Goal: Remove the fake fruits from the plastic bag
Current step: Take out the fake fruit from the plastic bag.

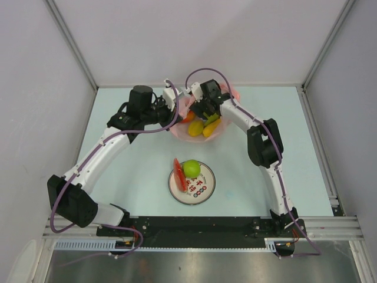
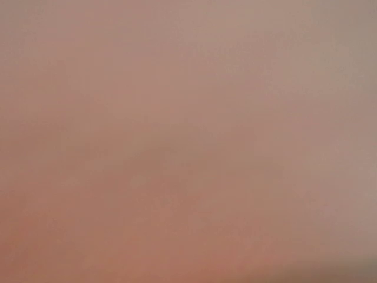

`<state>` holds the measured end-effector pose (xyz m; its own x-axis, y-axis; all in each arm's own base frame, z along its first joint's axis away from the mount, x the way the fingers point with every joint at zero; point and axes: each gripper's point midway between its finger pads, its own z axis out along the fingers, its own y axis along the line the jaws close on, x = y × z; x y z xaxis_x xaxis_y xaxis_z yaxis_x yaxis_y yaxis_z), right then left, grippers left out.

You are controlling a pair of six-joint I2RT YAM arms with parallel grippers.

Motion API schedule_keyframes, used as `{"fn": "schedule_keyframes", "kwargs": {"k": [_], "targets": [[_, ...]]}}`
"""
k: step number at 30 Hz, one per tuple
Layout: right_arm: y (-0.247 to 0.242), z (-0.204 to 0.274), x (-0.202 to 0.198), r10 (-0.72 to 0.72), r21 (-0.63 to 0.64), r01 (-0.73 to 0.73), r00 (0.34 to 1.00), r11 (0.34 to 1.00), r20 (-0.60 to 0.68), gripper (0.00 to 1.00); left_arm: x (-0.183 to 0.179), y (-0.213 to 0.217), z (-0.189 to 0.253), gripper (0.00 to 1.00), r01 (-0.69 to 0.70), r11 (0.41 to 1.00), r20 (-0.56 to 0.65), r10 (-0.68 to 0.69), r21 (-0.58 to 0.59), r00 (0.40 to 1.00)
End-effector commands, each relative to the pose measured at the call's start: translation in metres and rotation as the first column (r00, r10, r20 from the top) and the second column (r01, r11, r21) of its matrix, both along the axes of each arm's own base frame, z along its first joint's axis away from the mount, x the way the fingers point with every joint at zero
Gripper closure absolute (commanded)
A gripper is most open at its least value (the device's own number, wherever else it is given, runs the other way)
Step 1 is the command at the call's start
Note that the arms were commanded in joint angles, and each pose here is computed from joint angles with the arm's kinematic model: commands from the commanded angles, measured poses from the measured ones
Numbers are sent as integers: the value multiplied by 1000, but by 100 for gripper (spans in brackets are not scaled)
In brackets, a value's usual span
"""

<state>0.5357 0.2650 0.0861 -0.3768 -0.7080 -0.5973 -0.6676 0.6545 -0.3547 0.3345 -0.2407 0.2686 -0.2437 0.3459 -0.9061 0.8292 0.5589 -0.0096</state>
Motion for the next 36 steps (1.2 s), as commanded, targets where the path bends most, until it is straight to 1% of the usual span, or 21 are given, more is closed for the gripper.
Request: {"fn": "schedule_keyframes", "kwargs": {"k": [1, 5, 7, 8, 9, 11, 12, 14, 15, 17, 18, 20, 21, 24, 25, 26, 28, 29, 32, 35, 36], "targets": [[-11, -12, 3, -48, 10, 48, 998, 999, -50, 4, -2, -7, 16, 100, 27, 999, 28, -26, -43, 999], [-13, -20, 0, -39, 24, 41, 995, 999, -88, 5, -2, -7, 14, 100, 25, 999, 24, -24, -42, 999], [-12, -21, -1, -23, 43, 28, 995, 999, -102, 11, -2, -8, 13, 99, 27, 999, 23, -26, -40, 999], [-12, -22, 0, -25, 43, 29, 994, 999, -102, 14, -2, -8, 13, 100, 25, 999, 19, -25, -40, 1000], [-9, -19, 1, -12, 66, 19, 994, 998, -107, 22, -1, -8, 13, 100, 27, 999, 21, -26, -42, 999], [-7, -15, -2, 10, 81, -1, 993, 997, -118, 33, -1, -9, 13, 99, 26, 999, 19, -26, -42, 999], [-6, -11, -3, 18, 89, -8, 993, 996, -117, 40, -1, -9, 15, 100, 28, 999, 24, -27, -44, 999], [-2, -3, -9, 46, 110, -33, 991, 993, -123, 46, 0, -10, 13, 100, 29, 999, 20, -28, -45, 999], [-1, 14, -11, 54, 126, -41, 993, 991, -102, 48, 0, -10, 13, 100, 28, 999, 18, -27, -45, 999], [5, 30, -19, 82, 154, -66, 992, 986, -95, 49, 2, -10, 13, 100, 24, 999, 20, -23, -43, 1000], [5, 52, -22, 92, 173, -79, 994, 982, -66, 50, 2, -11, 12, 100, 24, 999, 19, -23, -43, 1000], [8, 73, -32, 122, 212, -108, 991, 971, -56, 50, 3, -10, 11, 100, 14, 999, 18, -13, -39, 1000], [8, 98, -38, 136, 239, -125, 990, 963, -28, 50, 5, -9, 11, 100, 5, 999, 21, -4, -37, 1000], [11, 115, -65, 190, 313, -158, 979, 937, -74, 50, 10, -5, 10, 100, -27, 999, 23, 28, -34, 999], [14, 127, -84, 237, 354, -190, 967, 916, -94, 50, 11, -5, 10, 100, -33, 999, 26, 34, -33, 999], [13, 122, -97, 258, 365, -196, 958, 910, -128, 50, 12, -4, 10, 100, -45, 998, 27, 46, -35, 999], [17, 136, -127, 335, 424, -249, 931, 871, -141, 50, 14, -4, 11, 100, -51, 998, 27, 53, -38, 998], [17, 123, -143, 363, 433, -255, 913, 865, -187, 51, 15, -4, 11, 100, -56, 998, 30, 57, -39, 998], [20, 133, -178, 460, 458, -344, 872, 820, -169, 51, 17, -4, 11, 100, -64, 997, 28, 65, -39, 998], [18, 130, -222, 579, 457, -443, 787, 771, -214, 50, 19, -5, 11, 100, -65, 997, 27, 66, -38, 997], [15, 123, -243, 629, 453, -483, 735, 749, -255, 50, 19, -5, 12, 100, -65, 997, 28, 66, -39, 997]]}}
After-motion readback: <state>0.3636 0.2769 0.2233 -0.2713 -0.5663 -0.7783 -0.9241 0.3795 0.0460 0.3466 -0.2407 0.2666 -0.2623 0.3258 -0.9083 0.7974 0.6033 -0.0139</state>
